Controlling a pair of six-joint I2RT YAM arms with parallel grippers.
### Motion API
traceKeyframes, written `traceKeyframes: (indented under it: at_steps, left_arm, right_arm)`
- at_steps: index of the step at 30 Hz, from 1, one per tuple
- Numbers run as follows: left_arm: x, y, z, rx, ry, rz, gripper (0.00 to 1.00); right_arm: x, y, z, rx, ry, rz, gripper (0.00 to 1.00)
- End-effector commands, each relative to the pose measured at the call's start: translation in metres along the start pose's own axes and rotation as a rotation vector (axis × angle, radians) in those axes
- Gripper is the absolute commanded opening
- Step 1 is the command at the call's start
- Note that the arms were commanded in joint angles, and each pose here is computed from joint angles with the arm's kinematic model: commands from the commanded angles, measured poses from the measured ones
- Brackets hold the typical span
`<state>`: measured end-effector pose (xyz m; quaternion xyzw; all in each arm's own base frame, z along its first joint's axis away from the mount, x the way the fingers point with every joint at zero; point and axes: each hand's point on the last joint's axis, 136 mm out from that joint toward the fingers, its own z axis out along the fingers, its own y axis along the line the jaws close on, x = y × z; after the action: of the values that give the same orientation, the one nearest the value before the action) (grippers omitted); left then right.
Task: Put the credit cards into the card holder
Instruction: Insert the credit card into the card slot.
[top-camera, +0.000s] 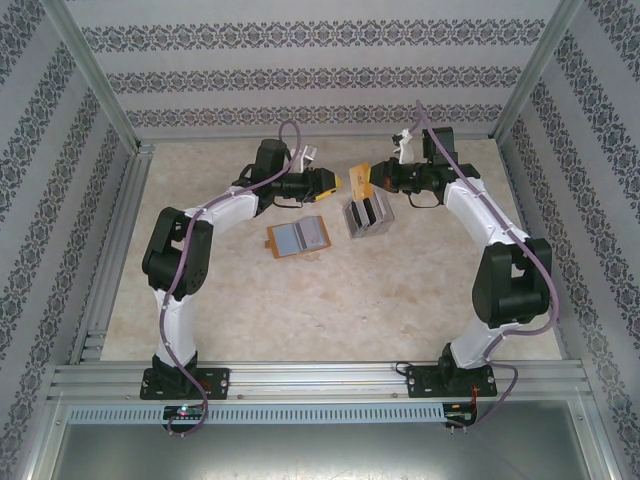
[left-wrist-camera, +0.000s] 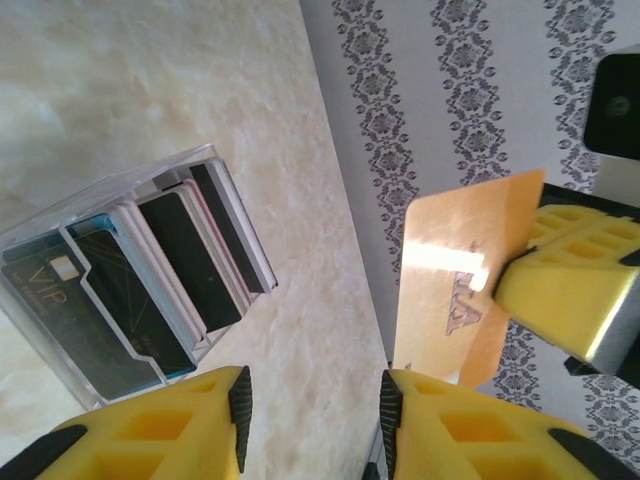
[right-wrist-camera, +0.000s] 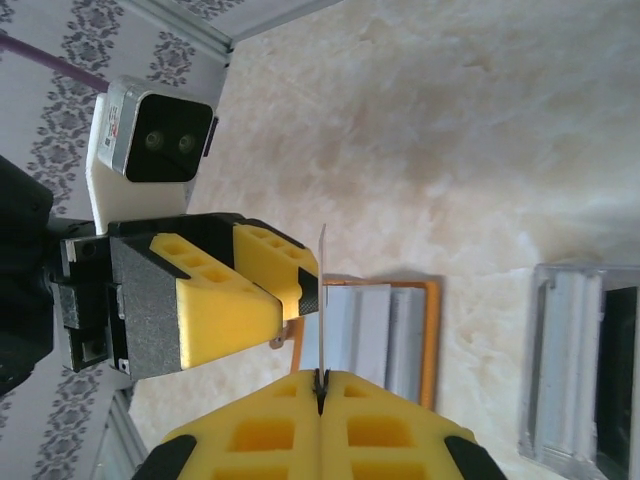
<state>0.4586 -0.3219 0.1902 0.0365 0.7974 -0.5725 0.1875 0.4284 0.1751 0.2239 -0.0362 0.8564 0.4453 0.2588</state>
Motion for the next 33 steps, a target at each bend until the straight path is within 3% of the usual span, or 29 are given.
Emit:
traceKeyframes:
  at_steps: [1, 23, 33]
  left_arm:
    - [-0.009, -0.032, -0.015, 0.097, -0.027, 0.051, 0.39]
    - [-0.013, -0.054, -0.012, 0.208, -0.006, 0.048, 0.35]
    - [-0.012, -0.055, -0.006, 0.215, 0.003, 0.047, 0.26]
  right_arm:
    - [0.001, 0.007, 0.002, -0.076, 0.016, 0.003, 0.04]
    - [0.006, 0.015, 0.015, -0.207, 0.069, 0.069, 0.05]
    - [0.012, 0.015, 0.026, -0.223, 0.099, 0.081, 0.06]
